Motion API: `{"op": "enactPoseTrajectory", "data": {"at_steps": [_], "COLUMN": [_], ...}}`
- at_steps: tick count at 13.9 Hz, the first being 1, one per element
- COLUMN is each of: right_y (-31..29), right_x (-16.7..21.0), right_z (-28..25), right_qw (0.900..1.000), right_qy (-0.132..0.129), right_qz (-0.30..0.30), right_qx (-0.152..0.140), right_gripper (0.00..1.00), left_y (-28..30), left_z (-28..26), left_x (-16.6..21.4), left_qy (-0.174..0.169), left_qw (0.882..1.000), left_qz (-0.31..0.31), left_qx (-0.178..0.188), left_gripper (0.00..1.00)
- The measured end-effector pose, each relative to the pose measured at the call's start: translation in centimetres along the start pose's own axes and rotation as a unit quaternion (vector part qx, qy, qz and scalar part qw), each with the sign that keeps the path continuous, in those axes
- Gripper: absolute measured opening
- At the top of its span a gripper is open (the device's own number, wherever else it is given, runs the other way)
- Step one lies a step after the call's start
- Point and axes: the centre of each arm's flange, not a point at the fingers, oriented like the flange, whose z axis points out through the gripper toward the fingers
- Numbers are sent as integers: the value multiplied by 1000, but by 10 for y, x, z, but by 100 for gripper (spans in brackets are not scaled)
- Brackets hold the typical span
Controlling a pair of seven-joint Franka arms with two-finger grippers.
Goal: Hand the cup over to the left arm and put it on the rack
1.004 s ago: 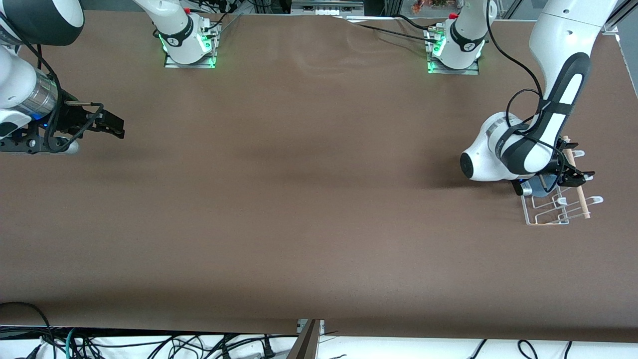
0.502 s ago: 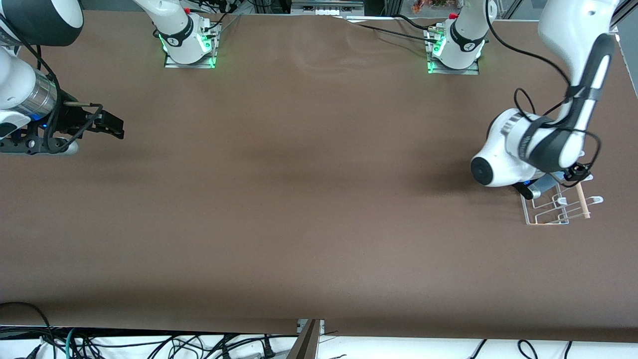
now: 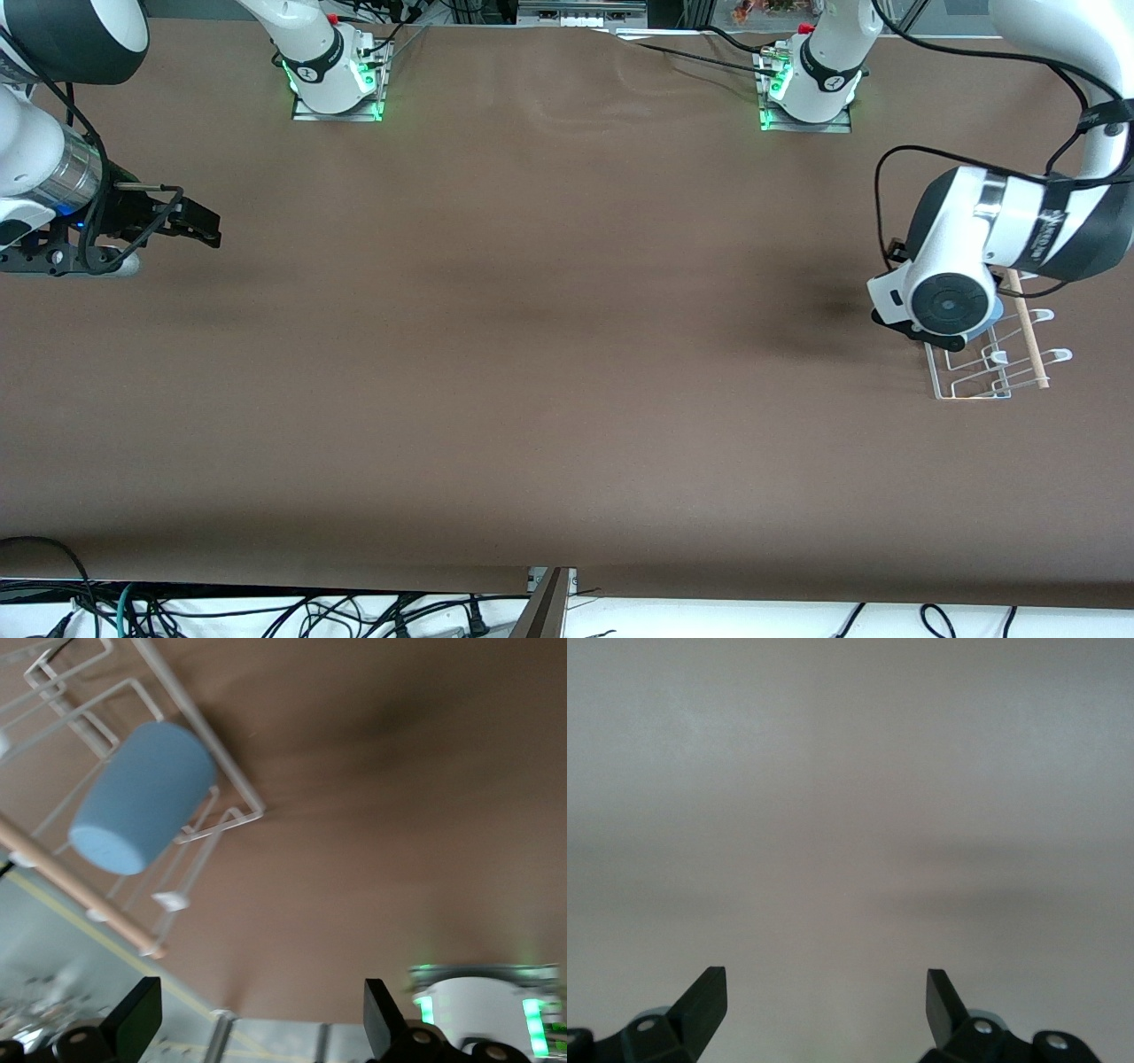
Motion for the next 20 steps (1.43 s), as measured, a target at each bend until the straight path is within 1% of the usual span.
{"op": "enactPoseTrajectory", "data": {"at_steps": [1, 2, 5, 7, 9, 10, 11, 12, 14, 16, 20], "right_y": [0, 1, 1, 1, 1, 1, 1, 1, 1, 1, 1], "right_x": [0, 0, 0, 0, 0, 0, 0, 0, 0, 0, 0], "right_z": [0, 0, 0, 0, 0, 0, 0, 0, 0, 0, 0], "right_qw": [1000, 1000, 1000, 1000, 1000, 1000, 1000, 1000, 1000, 1000, 1000], "right_qy": [0, 0, 0, 0, 0, 0, 0, 0, 0, 0, 0], "right_qz": [0, 0, 1, 1, 1, 1, 1, 1, 1, 1, 1], "right_qx": [0, 0, 0, 0, 0, 0, 0, 0, 0, 0, 0], "right_gripper": [100, 100, 100, 100, 100, 100, 100, 100, 100, 100, 100], "left_y": [0, -4, -20, -27, -42, -47, -48, -45, -40, -31, -16], "left_z": [-19, -40, -105, -141, -169, -178, -182, -179, -160, -142, -139], "left_x": [-3, -8, -33, -51, -68, -76, -83, -90, -105, -118, -133], "left_qy": [24, 50, 129, 184, 259, 289, 308, 313, 311, 316, 325], "left_qw": [999, 997, 988, 975, 956, 947, 940, 938, 937, 932, 929], "left_qz": [-7, -12, -29, -36, -60, -73, -82, -87, -101, -122, -127], "left_qx": [-33, -54, -86, -118, -123, -122, -123, -123, -123, -126, -126], "left_gripper": [100, 100, 100, 100, 100, 100, 100, 100, 100, 100, 100]}}
